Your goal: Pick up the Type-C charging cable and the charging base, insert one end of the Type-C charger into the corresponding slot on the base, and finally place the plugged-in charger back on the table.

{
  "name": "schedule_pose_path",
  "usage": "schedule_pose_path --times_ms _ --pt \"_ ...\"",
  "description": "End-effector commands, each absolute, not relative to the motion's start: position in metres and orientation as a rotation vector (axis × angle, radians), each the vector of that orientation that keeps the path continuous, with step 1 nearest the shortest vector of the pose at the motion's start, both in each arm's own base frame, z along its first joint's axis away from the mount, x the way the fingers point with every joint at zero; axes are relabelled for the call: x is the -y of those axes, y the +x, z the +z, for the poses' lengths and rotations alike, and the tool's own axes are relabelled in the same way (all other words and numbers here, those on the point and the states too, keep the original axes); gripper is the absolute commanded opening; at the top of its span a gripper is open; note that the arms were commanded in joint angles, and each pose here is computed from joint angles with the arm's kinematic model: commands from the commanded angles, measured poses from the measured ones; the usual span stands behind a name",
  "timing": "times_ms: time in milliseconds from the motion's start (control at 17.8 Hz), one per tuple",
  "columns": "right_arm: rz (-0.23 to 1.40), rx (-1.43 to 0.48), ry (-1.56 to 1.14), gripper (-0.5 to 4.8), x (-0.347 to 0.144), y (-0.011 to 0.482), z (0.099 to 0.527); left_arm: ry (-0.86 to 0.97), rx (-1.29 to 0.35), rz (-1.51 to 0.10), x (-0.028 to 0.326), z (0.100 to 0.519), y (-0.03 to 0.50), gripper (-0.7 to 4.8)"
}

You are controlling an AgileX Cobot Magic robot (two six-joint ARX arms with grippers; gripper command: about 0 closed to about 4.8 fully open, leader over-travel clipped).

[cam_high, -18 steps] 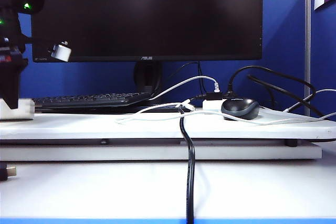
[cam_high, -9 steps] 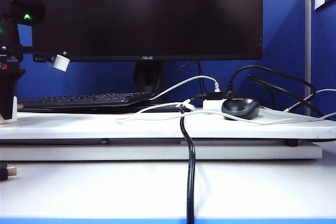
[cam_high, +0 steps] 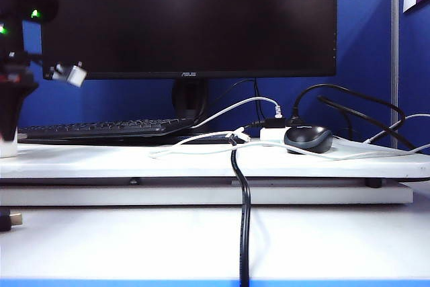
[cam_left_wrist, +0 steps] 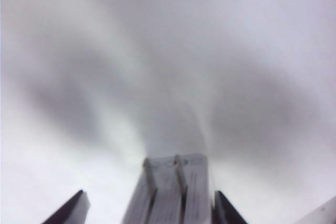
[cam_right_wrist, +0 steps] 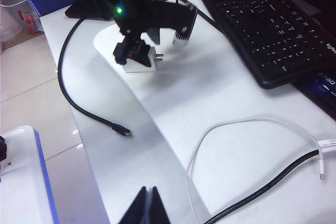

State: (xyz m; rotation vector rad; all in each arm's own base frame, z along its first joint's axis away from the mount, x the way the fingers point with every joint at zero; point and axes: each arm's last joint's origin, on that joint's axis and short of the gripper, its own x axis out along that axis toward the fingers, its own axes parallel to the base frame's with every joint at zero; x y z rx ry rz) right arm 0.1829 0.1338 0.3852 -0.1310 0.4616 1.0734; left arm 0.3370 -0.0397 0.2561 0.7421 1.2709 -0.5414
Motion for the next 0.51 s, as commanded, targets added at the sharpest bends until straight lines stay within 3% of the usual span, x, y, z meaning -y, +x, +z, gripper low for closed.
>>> schedule_pose_path --times_ms 56,505 --pt "1.082 -0.443 -0.134 -0.01 -0.1337 0.1822 0.3875 0.686 -1.3 -0.513 0.0396 0.2687 0.3342 3.19" --pt "1.082 -0.444 -0.134 -0.01 -0.1337 0.1821 0.3875 0.558 -1.346 -0.535 0.0414 0.2678 0.3299 3.18"
